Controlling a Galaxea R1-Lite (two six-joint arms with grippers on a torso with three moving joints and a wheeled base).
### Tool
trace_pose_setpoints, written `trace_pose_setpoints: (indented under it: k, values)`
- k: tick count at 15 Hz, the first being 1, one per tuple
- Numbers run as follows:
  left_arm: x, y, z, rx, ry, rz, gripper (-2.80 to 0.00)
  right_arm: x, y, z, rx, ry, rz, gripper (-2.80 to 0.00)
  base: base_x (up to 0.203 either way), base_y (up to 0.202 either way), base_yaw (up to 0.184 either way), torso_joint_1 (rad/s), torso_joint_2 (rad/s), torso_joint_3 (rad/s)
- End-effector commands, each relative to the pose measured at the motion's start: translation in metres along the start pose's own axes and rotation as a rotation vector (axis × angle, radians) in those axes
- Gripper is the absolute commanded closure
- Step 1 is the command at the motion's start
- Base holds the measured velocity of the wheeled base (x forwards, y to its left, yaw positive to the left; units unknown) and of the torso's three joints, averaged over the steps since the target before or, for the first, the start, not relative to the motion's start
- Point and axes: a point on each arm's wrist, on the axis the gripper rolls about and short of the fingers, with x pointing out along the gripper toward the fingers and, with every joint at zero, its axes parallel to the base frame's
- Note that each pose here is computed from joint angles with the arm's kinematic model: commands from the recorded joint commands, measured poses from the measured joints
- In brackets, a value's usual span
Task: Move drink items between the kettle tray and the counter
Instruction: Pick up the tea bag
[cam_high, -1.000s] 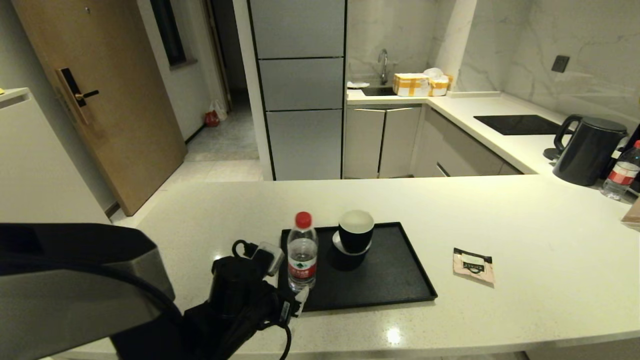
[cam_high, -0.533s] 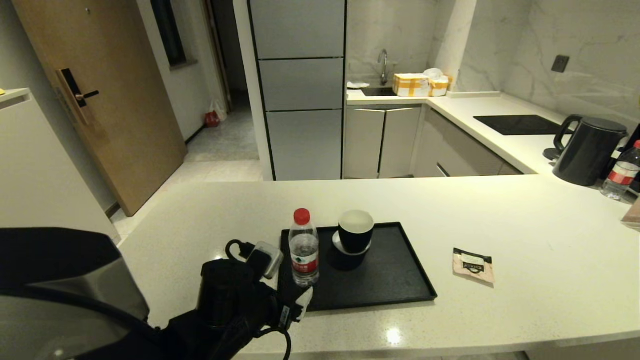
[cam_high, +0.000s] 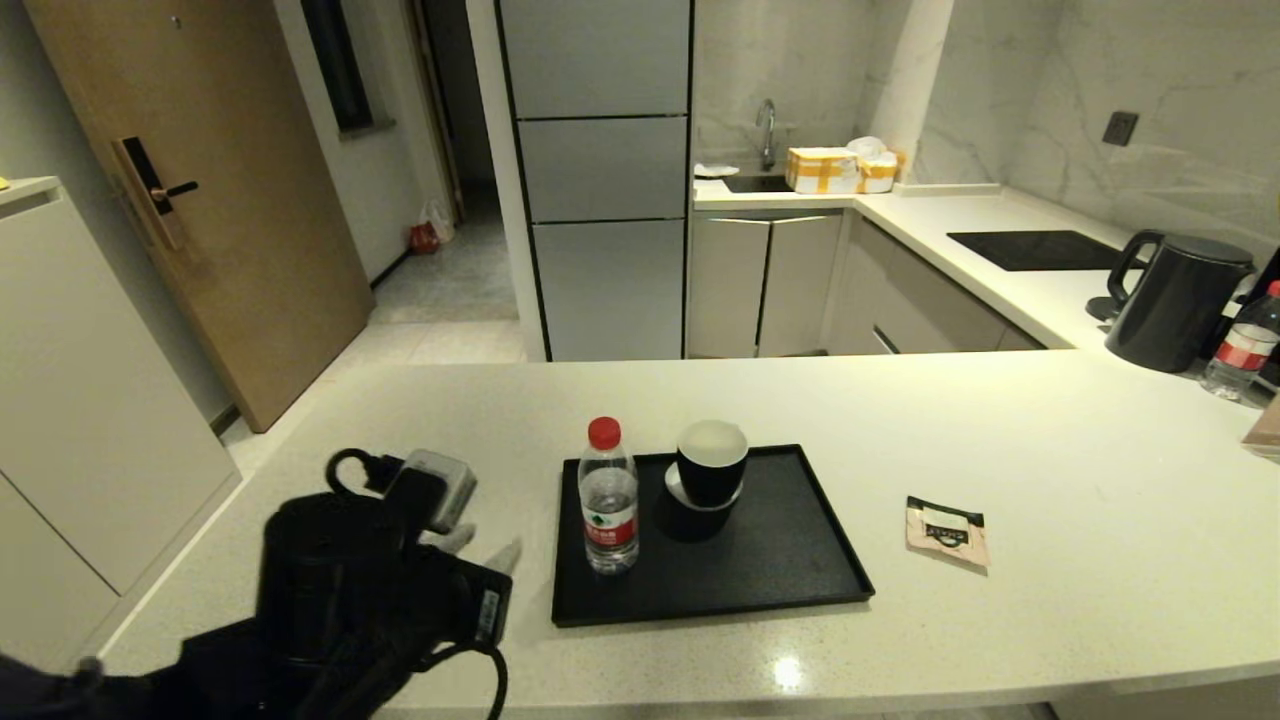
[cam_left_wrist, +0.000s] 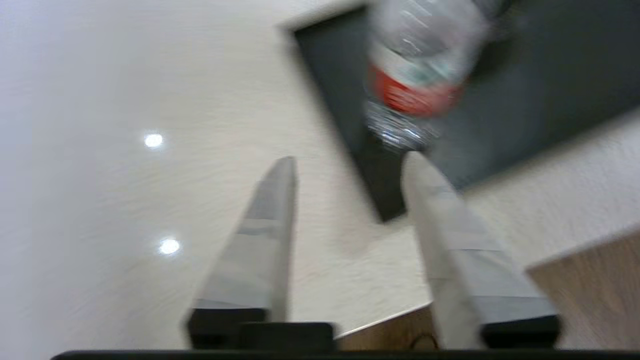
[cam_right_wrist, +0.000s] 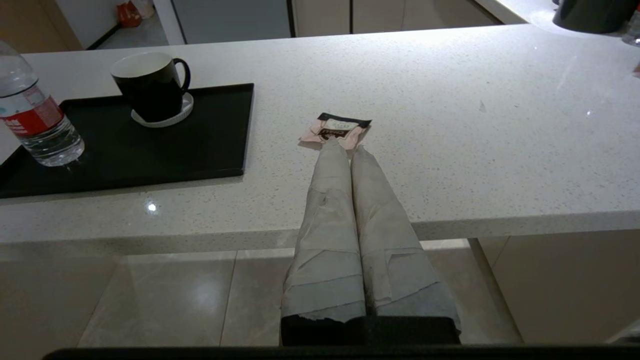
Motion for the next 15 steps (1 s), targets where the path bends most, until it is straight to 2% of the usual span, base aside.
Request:
trace_pose_setpoints:
  k: [1,3,5,7,8,10,11,13,15]
  values:
    - [-0.068,0.037,0.032,-0.096,-0.074,0.095,0.00,0.000,0.000,0.000,0.000,0.002,0.001,0.00,0.000,0.000,0.000,0.000,0.00,0.000]
    - [-0.121,0.067,0.041,-0.179,-0.009,0.206,0.00,0.000,0.000,0.000,0.000,0.002,0.000,0.00,0.000,0.000,0.000,0.000,0.00,0.000]
    - [-0.187,0.095,0.049,-0.293,0.027,0.358,0.00,0.000,0.000,0.000,0.000,0.002,0.000,0.00,0.000,0.000,0.000,0.000,0.00,0.000]
    - [-0.215,0.102,0.047,-0.381,0.031,0.452,0.00,0.000,0.000,0.000,0.000,0.002,0.000,0.00,0.000,0.000,0.000,0.000,0.00,0.000]
    - [-0.219,0.102,0.045,-0.376,0.043,0.459,0.00,0.000,0.000,0.000,0.000,0.002,0.000,0.00,0.000,0.000,0.000,0.000,0.00,0.000]
    - [-0.249,0.100,0.026,-0.370,0.059,0.479,0.00,0.000,0.000,0.000,0.000,0.002,0.000,0.00,0.000,0.000,0.000,0.000,0.00,0.000]
    - [-0.273,0.095,0.007,-0.375,0.011,0.458,0.00,0.000,0.000,0.000,0.000,0.002,0.001,0.00,0.000,0.000,0.000,0.000,0.00,0.000]
    - [-0.318,0.078,-0.040,-0.375,-0.150,0.368,0.00,0.000,0.000,0.000,0.000,0.002,0.000,0.00,0.000,0.000,0.000,0.000,0.00,0.000]
    - [-0.327,0.059,-0.080,-0.336,-0.262,0.244,0.00,0.000,0.000,0.000,0.000,0.002,0.001,0.00,0.000,0.000,0.000,0.000,0.00,0.000]
